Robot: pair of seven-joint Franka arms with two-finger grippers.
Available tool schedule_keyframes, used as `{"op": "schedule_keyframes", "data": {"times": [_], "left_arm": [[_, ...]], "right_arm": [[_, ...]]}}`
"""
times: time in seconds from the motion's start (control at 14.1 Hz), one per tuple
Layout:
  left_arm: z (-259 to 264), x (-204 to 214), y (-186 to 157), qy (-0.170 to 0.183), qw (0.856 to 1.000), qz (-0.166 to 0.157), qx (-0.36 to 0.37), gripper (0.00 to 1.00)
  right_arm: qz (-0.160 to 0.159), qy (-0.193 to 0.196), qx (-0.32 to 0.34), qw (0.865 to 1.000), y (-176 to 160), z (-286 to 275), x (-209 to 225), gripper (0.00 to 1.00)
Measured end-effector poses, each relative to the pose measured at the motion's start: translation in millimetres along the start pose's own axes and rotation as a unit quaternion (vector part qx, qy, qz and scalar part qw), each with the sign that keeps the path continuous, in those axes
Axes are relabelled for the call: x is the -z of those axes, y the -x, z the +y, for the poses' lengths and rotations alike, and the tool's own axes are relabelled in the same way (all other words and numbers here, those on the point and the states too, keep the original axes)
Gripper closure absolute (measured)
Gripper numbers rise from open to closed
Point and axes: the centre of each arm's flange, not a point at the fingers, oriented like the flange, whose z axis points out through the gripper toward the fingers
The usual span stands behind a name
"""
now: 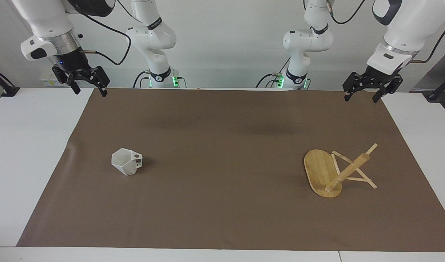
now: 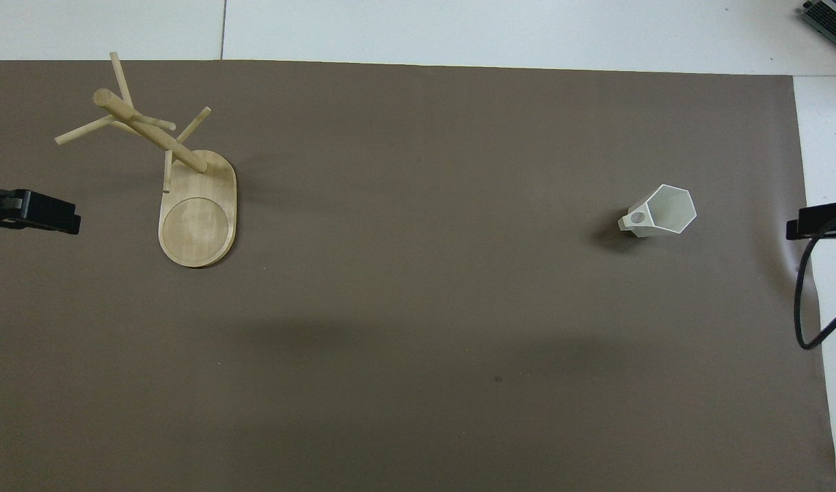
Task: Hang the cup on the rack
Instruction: 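Move the right gripper toward the white cup lying on its side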
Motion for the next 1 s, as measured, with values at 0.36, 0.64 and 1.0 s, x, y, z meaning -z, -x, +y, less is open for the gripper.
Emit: {"op": "schedule_keyframes", "data": {"times": [0.36, 0.64, 1.0], "left_arm": [[0, 0, 0, 0.000, 1.000, 0.002, 0.000, 0.00], [0, 1, -1, 0.000, 1.000, 0.004, 0.000, 0.00], [0, 1, -1, 0.000, 1.000, 0.006, 0.000, 0.00]], "right_arm": [[0.000, 0.000, -0.002, 1.000, 0, 3, 0, 0.00], [0.022, 0.000, 0.009, 1.000, -7, 7, -11, 0.00], [0.051, 0.001, 0.010, 0.999, -17, 8, -69, 0.00]]}}
